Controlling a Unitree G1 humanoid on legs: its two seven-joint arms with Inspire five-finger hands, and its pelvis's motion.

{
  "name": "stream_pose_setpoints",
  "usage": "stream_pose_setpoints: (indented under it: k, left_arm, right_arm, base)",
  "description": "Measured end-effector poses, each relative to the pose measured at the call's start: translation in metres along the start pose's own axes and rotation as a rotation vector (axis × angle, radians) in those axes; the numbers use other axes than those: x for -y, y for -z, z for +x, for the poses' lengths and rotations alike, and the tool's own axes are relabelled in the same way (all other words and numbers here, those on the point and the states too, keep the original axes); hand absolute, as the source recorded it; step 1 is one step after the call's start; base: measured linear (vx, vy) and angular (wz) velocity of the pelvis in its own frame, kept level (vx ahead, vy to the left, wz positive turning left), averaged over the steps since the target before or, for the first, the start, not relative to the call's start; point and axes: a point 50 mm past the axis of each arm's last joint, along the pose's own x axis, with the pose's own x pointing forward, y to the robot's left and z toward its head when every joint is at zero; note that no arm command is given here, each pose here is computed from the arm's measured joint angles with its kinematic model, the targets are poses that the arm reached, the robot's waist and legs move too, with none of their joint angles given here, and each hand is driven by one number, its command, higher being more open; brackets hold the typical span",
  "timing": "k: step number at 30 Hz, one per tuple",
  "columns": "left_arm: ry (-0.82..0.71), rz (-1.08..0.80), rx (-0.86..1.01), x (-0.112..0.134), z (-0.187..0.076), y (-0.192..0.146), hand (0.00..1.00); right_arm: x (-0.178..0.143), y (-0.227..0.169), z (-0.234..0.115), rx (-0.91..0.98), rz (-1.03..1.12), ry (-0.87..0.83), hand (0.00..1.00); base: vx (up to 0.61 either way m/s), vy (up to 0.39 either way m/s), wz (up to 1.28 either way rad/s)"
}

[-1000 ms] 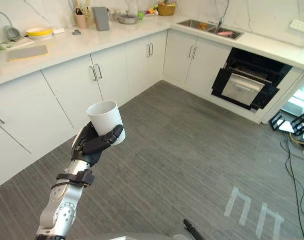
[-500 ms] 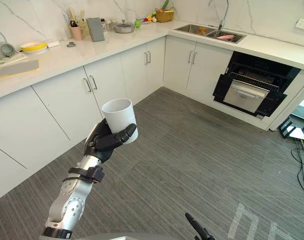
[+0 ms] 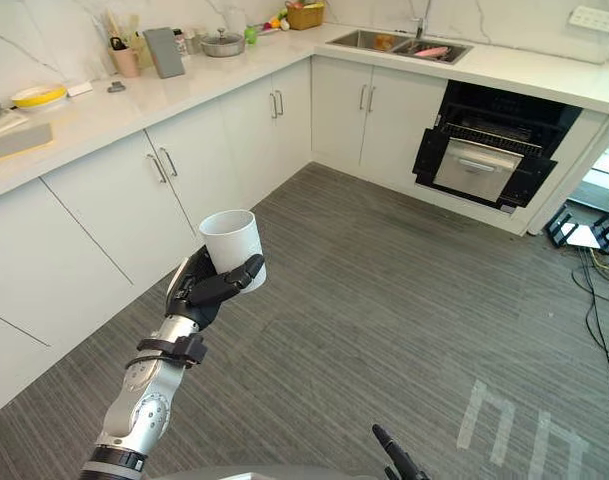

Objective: Walk over to the sink, pick up the cup, carry it to the dishwasher, place the cup inside the dishwasher, then close the dishwasher door

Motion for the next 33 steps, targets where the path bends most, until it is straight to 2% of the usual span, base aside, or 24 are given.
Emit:
stream_pose_setpoints:
  k: [6,14,21,22,29,33]
  left_arm:
    - [0.024,0.016,-0.042,0.007,0.0,0.018,0.0]
    - [0.088,0.003,-0.013,0.023,0.005,0.022,0.0]
    - [0.097,-0.006,0.036,0.033,0.017,0.015,0.0]
    - [0.145,-0.058,0.218,0.056,0.026,-0.017,0.0]
    - [0.142,-0.06,0.213,0.055,0.025,-0.016,0.0]
    - [0.094,-0.087,0.115,0.047,0.022,0.003,0.0]
  right_arm:
    - [-0.005,0.0,0.002,0.002,-0.006,-0.024,1.0]
    - [0.02,0.02,-0.011,-0.058,-0.035,0.037,1.0]
    - [0.012,0.019,-0.009,-0.038,-0.023,0.001,1.0]
    - [-0.008,0.025,-0.007,-0.08,-0.146,-0.087,1.0]
    - [-0.008,0.026,-0.006,-0.083,-0.144,-0.089,1.0]
    - [-0.005,0.029,-0.008,-0.096,-0.143,-0.076,1.0]
  base:
    - [-0.18,-0.015,-0.33]
    - [-0.12,-0.038,-0.2]
    - [0.02,0.0,-0.12]
    - [0.01,0.003,-0.04]
    - [0.0,0.0,-0.01]
    - [-0.04,-0.004,-0.14]
